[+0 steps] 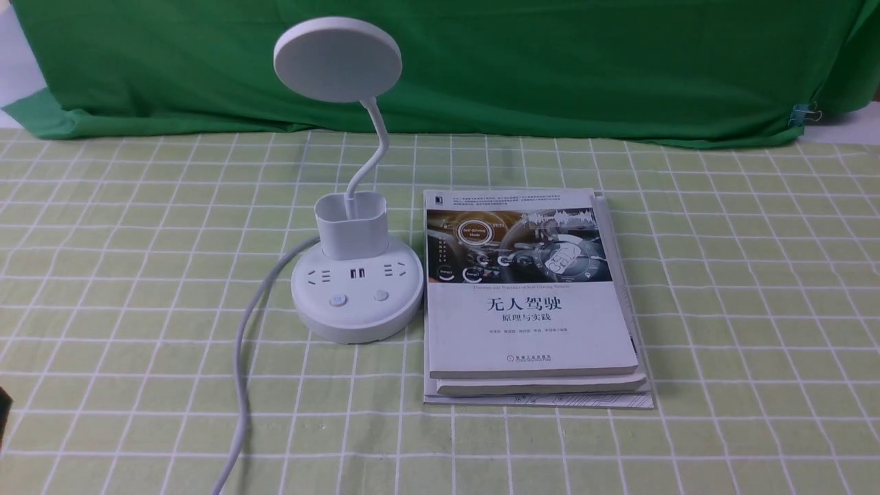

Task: Turn on the table lamp on the green coffee tablecloth with your hand.
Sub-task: 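Press the power button on the lamp base to turn the lamp on with the left gripper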

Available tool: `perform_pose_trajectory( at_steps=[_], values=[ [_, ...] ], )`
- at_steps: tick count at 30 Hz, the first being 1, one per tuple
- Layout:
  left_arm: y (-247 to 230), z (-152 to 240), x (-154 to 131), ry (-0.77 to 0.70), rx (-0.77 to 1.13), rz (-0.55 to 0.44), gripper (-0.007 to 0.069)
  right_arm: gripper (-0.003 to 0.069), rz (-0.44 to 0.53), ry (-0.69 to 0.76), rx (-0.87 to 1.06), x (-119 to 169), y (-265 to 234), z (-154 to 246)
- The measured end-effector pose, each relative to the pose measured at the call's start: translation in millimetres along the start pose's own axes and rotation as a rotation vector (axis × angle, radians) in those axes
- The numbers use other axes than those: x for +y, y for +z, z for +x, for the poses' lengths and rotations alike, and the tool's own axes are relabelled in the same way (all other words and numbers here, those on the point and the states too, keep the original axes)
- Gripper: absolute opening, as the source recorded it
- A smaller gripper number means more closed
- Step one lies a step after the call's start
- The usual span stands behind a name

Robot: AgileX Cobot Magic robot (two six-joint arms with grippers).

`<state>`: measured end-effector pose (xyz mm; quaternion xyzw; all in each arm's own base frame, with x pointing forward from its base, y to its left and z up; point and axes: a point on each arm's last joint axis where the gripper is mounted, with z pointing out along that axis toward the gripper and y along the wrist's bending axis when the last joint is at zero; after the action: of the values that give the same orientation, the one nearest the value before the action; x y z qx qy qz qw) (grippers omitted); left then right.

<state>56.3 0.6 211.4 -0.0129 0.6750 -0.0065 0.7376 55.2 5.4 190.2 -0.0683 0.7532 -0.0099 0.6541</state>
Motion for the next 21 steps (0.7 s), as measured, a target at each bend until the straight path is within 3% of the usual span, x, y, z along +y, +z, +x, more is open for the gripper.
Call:
perform_pose_trajectory(
  at_steps=[6,10,15,17,21],
  values=[
    [-0.8,-12.4,0.4,-0.103,-0.137,0.003,0.0239,0.0245,0.0,0.001,0.0,0.0,0.0,0.0],
    [5.6,-10.8,0.3,-0.121,-0.041,0.002,0.0239,0.0245,0.0,0.001,0.0,0.0,0.0,0.0],
    [18.5,-40.3,-0.6,-0.12,-0.022,-0.003,0.0239,0.0245,0.0,0.001,0.0,0.0,0.0,0.0],
    [37.7,-67.6,-1.7,-0.119,0.049,-0.006,0.0239,0.0245,0.0,0.001,0.0,0.0,0.0,0.0],
    [56.0,-62.4,-2.0,-0.119,0.21,-0.015,0.0239,0.0245,0.0,0.001,0.0,0.0,0.0,0.0]
  ],
)
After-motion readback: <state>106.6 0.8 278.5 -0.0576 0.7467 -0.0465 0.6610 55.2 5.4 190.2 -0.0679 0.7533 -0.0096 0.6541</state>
